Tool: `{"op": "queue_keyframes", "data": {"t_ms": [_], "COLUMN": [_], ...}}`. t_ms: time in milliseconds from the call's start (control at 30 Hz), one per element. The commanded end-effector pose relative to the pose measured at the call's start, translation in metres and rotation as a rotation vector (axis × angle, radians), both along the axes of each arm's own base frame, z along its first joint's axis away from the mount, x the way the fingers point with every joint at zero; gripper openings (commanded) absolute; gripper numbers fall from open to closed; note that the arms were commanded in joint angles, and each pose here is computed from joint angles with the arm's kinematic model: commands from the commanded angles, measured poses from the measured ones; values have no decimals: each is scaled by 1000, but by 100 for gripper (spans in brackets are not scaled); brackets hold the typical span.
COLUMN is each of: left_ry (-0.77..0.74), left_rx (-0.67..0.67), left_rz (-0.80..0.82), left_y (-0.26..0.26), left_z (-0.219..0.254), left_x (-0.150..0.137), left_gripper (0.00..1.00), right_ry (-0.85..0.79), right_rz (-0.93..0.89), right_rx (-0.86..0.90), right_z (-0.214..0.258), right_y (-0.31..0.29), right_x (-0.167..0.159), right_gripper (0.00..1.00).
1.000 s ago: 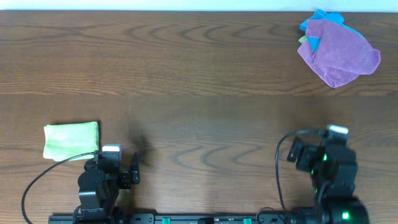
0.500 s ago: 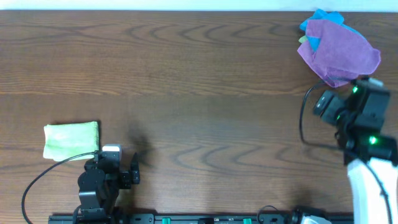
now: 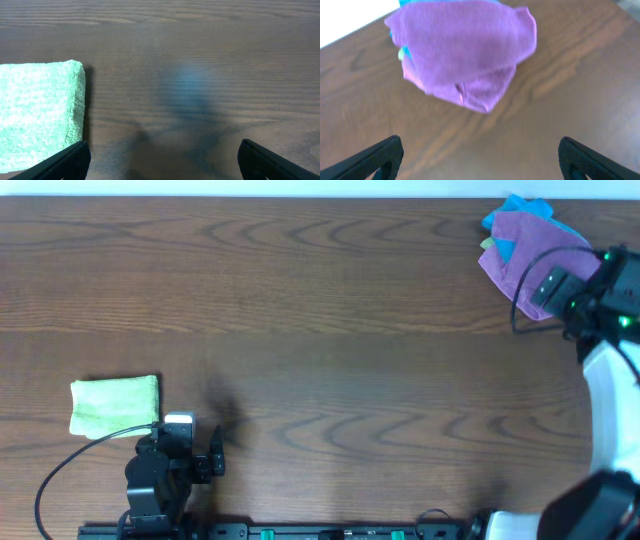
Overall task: Fold the cloth
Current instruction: 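Reach the right gripper toward the pink cloth pile at top right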
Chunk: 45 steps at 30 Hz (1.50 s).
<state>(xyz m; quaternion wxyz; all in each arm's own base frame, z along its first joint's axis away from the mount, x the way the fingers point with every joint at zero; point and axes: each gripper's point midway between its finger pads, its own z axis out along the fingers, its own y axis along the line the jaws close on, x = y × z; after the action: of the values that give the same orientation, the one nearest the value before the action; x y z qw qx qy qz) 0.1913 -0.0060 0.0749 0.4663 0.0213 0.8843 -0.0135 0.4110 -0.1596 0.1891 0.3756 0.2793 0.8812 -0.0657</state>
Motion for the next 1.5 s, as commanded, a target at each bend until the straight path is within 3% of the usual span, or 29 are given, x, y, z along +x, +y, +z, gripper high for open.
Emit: {"op": "queue_keyframes", "data": {"t_ms": [0, 233, 400, 767, 1133, 1467], "left_ry": [9, 9, 9, 9, 9, 9], "left_rx": [12, 12, 12, 12, 12, 12], "left_rz": [-6, -6, -6, -6, -6, -6], "left_y": [0, 0, 0, 0, 0, 0], "left_z": [-3, -3, -3, -3, -3, -3], "left_x": [-1, -1, -1, -1, -1, -1], "left_gripper": [95, 95, 95, 95, 95, 95], "right_ry": [-15, -115, -117, -165, -78, 3], "right_rz": [41, -3, -95, 37, 82, 80], "right_rx": [2, 32, -54, -22, 143, 311], "right_z": [0, -10, -16, -31, -41, -96], "right_y": [-6, -17, -42, -36, -25, -7], "right_x": [23, 59, 61, 107, 160, 174], "right_gripper": [99, 99, 99, 99, 99, 99]}}
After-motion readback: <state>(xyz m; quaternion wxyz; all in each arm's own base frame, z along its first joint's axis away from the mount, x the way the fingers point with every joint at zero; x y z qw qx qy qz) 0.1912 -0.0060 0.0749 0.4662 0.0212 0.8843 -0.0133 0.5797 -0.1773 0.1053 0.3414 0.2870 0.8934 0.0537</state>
